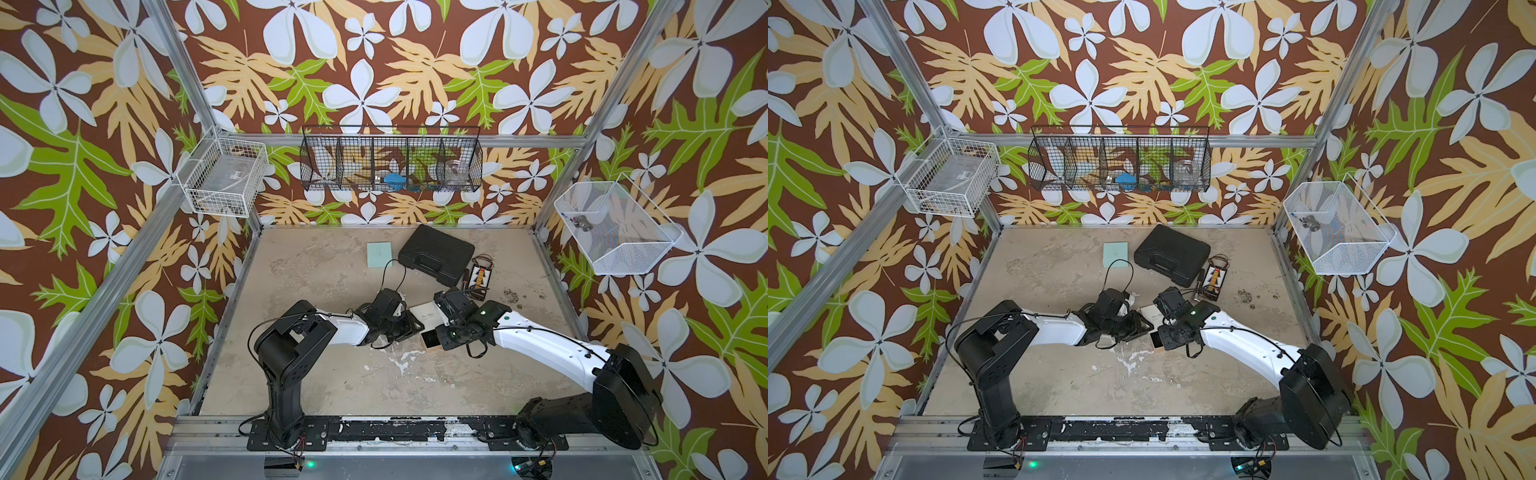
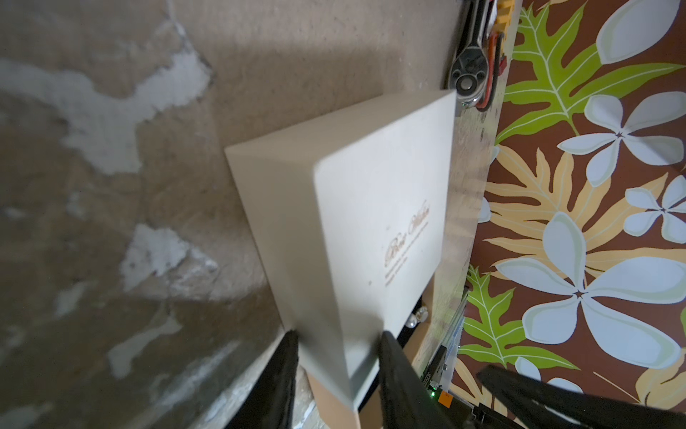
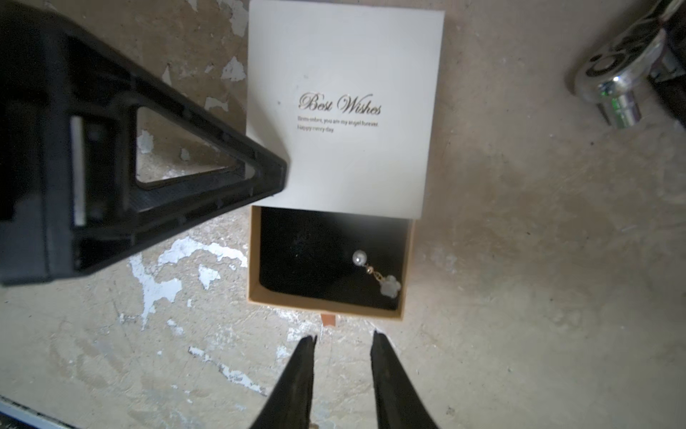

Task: Take out the earrings from the drawer-style jewelry box
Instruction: Pick up the earring from the drawer.

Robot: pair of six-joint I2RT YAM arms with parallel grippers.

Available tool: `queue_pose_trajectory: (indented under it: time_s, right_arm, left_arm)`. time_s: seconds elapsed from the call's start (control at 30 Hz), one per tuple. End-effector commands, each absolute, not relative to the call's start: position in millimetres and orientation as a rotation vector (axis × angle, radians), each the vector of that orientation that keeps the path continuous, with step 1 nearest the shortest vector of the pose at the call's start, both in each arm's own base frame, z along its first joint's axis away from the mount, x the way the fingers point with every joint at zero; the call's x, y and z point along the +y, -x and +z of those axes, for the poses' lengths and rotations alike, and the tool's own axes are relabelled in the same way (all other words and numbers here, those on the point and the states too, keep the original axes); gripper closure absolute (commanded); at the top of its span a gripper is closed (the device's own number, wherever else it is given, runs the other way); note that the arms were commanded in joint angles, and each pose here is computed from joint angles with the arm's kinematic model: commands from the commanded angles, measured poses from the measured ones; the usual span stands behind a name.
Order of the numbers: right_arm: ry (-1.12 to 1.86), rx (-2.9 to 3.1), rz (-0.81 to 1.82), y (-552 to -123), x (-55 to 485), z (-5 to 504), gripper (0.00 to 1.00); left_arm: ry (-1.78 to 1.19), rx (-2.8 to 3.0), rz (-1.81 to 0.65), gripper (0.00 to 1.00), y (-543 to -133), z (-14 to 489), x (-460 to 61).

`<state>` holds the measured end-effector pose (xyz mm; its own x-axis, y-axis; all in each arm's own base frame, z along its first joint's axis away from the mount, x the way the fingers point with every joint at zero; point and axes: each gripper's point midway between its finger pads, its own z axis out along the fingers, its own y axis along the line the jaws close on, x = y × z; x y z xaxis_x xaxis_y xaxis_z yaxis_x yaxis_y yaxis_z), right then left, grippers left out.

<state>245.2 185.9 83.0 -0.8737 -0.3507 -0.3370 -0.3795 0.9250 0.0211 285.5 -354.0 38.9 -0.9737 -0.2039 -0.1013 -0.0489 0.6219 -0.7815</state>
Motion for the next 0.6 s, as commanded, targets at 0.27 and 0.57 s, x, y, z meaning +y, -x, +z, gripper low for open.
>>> queue_pose_trajectory:
  time_s: [0.27, 0.57]
  right_arm:
    - [0.723, 2.733, 0.028, -265.9, 194.4, 70.9, 0.73]
    - [0.747, 2.788, -0.008, -260.8, 190.3, 52.5, 0.74]
  left_arm:
    - [0.207, 2.702, -1.237, 0.62, -281.6, 31.2, -350.7]
    - [0.214, 2.705, -1.243, 0.62, -281.5, 30.1, -351.4]
